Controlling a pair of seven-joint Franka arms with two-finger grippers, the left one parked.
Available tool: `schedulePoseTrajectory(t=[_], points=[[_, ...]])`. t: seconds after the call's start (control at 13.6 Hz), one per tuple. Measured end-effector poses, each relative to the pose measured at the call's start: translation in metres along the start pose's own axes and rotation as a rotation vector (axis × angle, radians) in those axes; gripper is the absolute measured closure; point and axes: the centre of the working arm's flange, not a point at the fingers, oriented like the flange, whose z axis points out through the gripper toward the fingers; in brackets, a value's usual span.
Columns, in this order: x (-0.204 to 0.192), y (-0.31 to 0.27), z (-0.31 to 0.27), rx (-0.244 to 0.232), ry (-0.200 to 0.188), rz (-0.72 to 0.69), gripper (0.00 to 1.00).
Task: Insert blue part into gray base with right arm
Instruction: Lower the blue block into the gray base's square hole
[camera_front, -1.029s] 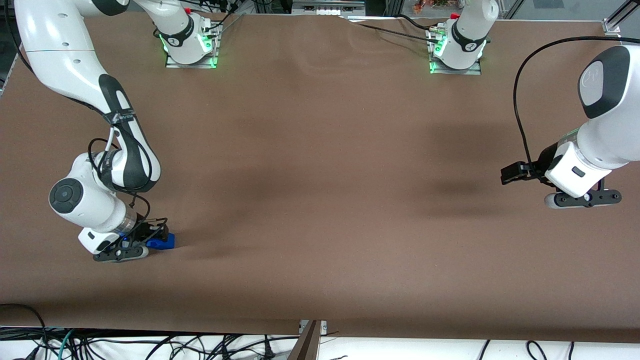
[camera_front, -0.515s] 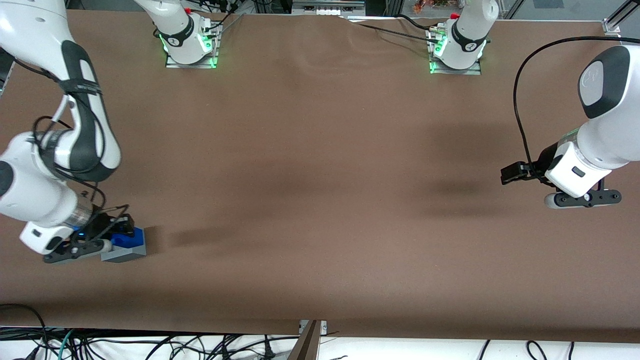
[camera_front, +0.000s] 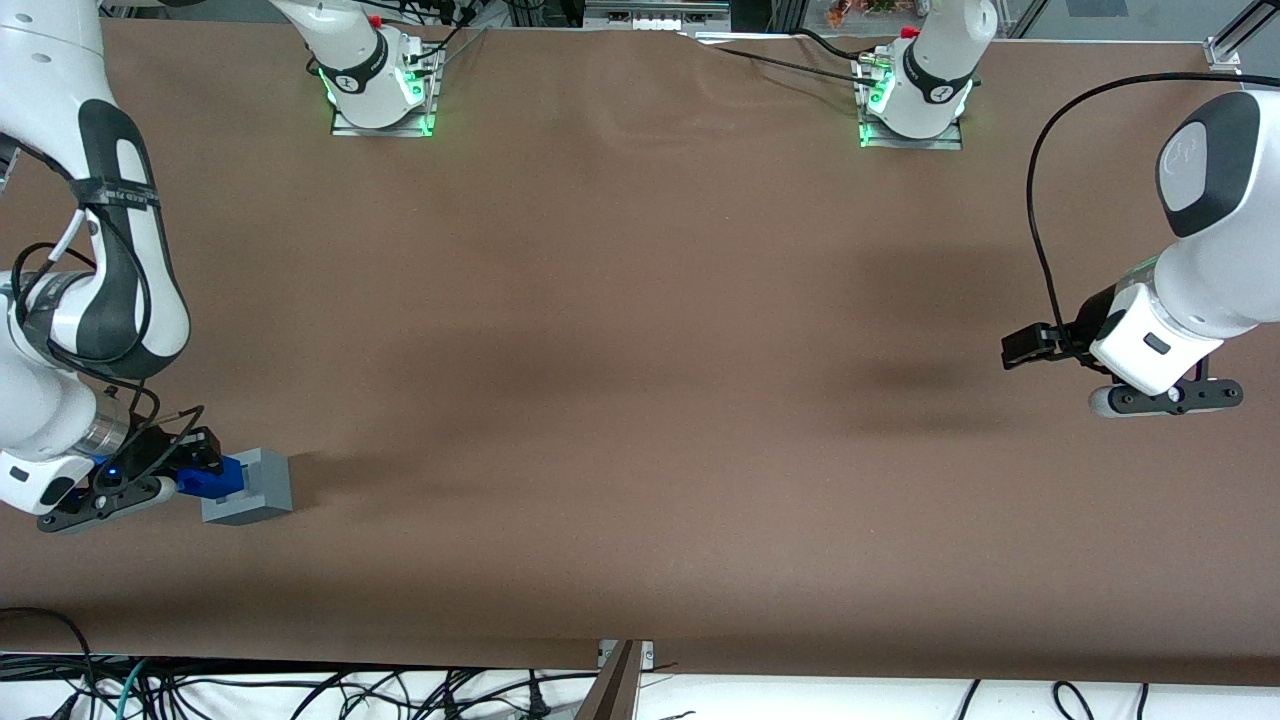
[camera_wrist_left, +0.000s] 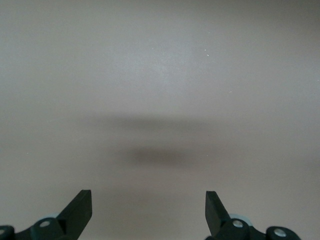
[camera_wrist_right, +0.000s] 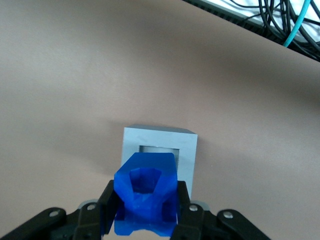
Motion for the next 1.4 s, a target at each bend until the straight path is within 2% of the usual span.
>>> schedulePoseTrajectory(t=[0.37, 0.81, 1.4], points=[[-0.002, 0.001, 0.015, 0.036, 0.0, 0.022, 0.5], [-0.007, 0.015, 0.022, 0.032, 0.016, 0.045, 0.5], [-0.009, 0.019, 0.032, 0.052, 0.028, 0.067, 0.5]])
